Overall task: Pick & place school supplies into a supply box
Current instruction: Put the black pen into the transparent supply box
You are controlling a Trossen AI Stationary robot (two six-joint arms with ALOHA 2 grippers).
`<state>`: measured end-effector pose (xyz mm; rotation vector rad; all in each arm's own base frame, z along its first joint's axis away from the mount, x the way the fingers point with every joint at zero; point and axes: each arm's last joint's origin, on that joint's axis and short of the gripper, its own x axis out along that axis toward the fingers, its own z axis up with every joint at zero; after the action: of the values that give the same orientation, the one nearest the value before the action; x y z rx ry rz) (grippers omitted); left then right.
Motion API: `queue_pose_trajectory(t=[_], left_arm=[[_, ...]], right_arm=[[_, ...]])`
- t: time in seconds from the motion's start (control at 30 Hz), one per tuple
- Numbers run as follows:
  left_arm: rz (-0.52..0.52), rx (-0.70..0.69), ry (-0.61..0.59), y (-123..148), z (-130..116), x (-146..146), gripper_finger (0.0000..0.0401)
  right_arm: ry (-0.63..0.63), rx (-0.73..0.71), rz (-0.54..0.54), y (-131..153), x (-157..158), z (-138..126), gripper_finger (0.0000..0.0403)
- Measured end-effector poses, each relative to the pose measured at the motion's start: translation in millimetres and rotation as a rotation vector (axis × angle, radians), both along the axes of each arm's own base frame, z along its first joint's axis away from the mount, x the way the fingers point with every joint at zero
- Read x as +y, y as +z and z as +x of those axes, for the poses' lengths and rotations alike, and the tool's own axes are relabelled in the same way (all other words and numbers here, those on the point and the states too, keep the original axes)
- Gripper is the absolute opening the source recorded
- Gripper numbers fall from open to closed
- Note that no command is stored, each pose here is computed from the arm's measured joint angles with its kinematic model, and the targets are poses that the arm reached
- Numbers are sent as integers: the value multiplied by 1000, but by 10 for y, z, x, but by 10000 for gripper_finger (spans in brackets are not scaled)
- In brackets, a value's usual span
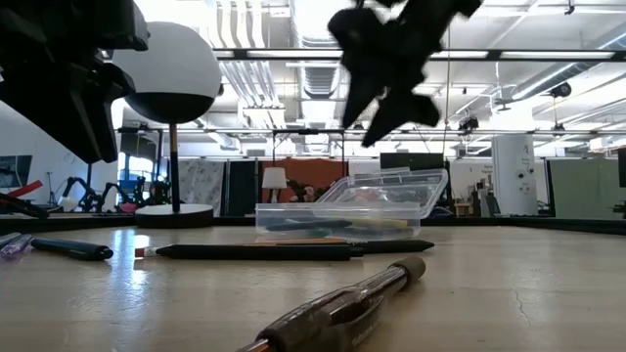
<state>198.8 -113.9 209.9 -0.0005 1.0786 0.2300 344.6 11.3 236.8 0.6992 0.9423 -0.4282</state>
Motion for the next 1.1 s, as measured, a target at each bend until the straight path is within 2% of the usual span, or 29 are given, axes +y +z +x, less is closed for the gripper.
queue_pose_trajectory(t=[0.1, 0.23, 0.37, 0.43, 0.5, 0.73, 0.83, 1.0, 1.1], left_arm=[[-11, 37, -72, -6, -10, -16, 131], [-54, 121, -344, -14, -64, -131, 131], [-81, 105, -615, -25, -49, -236, 131], [-61, 87, -688, -64, -22, -256, 131], [-48, 77, -695, -123, 26, -226, 131], [-23, 87, -584, -254, 211, -4, 131], [-6, 94, -610, -277, 260, 38, 131], [-110, 127, -653, -389, 288, 12, 131], [-104, 158, -642, -465, 306, 6, 131]], right_arm=[[97, 42, -48, 67, 187, -121, 200], [245, 93, -91, 118, 472, -276, 200], [318, 150, -96, 105, 672, -389, 201], [326, 165, -99, 101, 730, -421, 201], [308, 176, -85, 77, 779, -431, 201], [263, 179, -82, 58, 847, -467, 201], [266, 174, -80, 75, 852, -479, 201], [264, 185, -83, 65, 843, -488, 201], [261, 189, -81, 57, 845, -492, 201]])
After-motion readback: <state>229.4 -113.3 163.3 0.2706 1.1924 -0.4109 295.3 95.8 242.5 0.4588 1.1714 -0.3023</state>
